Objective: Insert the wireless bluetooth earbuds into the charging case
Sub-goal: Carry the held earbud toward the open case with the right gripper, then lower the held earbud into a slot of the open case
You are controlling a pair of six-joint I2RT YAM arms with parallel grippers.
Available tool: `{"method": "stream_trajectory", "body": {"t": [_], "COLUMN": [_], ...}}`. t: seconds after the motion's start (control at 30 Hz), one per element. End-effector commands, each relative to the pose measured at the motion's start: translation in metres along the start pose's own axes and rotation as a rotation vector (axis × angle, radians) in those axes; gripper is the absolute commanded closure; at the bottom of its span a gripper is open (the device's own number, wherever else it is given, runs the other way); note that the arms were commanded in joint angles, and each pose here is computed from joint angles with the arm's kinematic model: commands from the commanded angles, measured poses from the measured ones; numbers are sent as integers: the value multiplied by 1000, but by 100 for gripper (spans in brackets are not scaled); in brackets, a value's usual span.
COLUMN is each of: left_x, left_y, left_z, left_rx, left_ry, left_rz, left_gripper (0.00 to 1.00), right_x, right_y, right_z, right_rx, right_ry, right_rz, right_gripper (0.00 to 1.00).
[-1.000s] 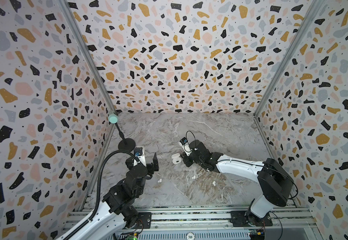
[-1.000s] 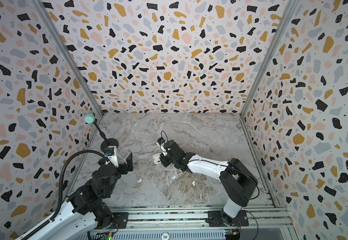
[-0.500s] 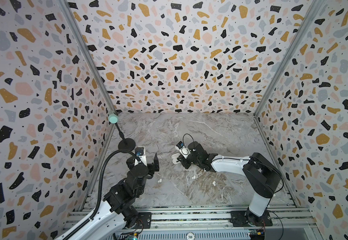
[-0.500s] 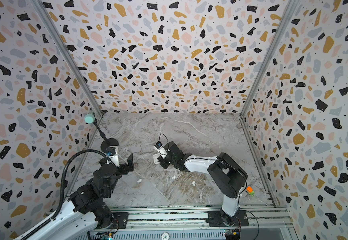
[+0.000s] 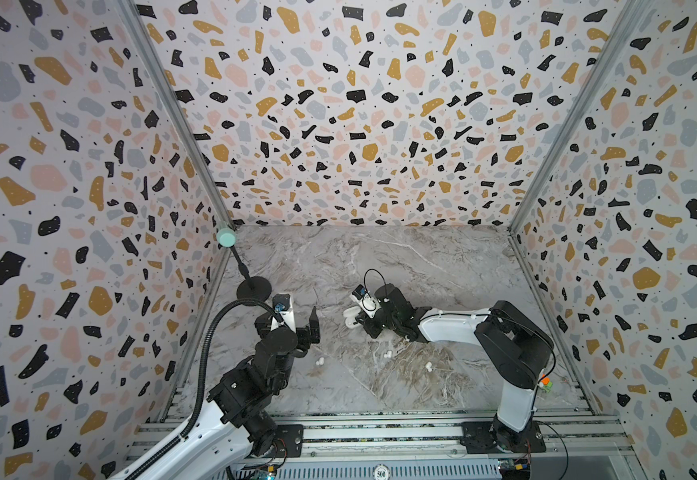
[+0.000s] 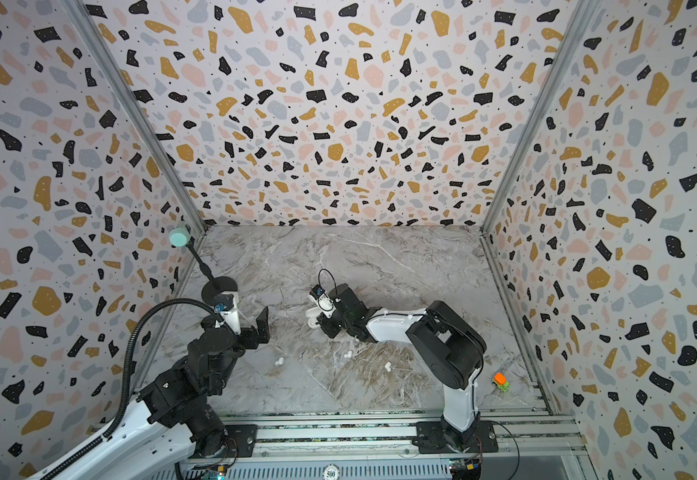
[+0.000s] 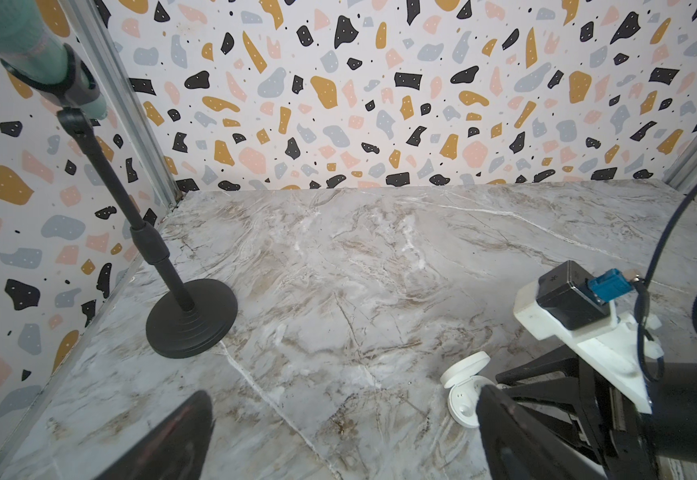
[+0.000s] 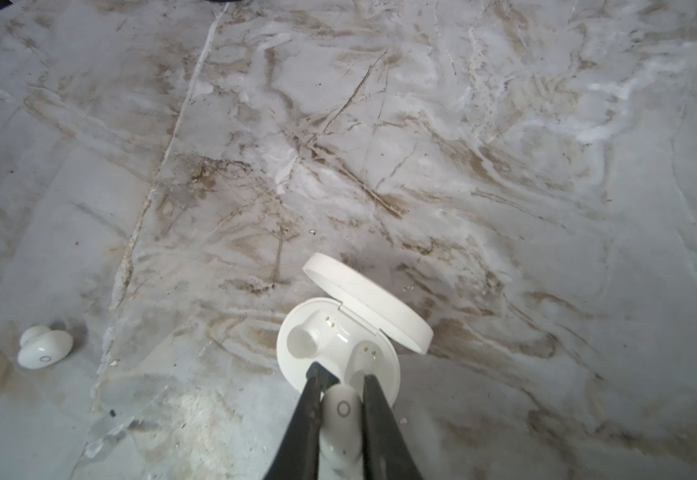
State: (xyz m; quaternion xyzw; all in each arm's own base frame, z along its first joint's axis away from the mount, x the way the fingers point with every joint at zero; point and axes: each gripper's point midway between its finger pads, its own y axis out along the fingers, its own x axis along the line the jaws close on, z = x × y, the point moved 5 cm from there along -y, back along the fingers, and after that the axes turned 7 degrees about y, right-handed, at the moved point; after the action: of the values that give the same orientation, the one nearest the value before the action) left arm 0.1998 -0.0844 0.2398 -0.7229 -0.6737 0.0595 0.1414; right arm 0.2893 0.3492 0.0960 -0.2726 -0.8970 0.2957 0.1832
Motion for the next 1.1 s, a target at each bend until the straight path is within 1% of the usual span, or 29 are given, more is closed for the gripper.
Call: {"method": "stream_trajectory", "body": {"t": [0.0,0.5,1.07], "left_x": [-1,-5,-8], "left_y": [1,4,6], "left_z": [-4,-2,0], "left_rx": [-22,-7,6], "left_ry": [-9,9,22], "left_rz": [1,15,29], "left_gripper": [0,0,0], "right_x": [-1,-2,-6], "right_y": [2,10,17], "right_z": [-17,-19,-10], "right_rx": [-35,-27,-6], "right_ry": [-25,-38,-40], "right_rz": [2,5,15], "right_gripper": [100,100,100]}}
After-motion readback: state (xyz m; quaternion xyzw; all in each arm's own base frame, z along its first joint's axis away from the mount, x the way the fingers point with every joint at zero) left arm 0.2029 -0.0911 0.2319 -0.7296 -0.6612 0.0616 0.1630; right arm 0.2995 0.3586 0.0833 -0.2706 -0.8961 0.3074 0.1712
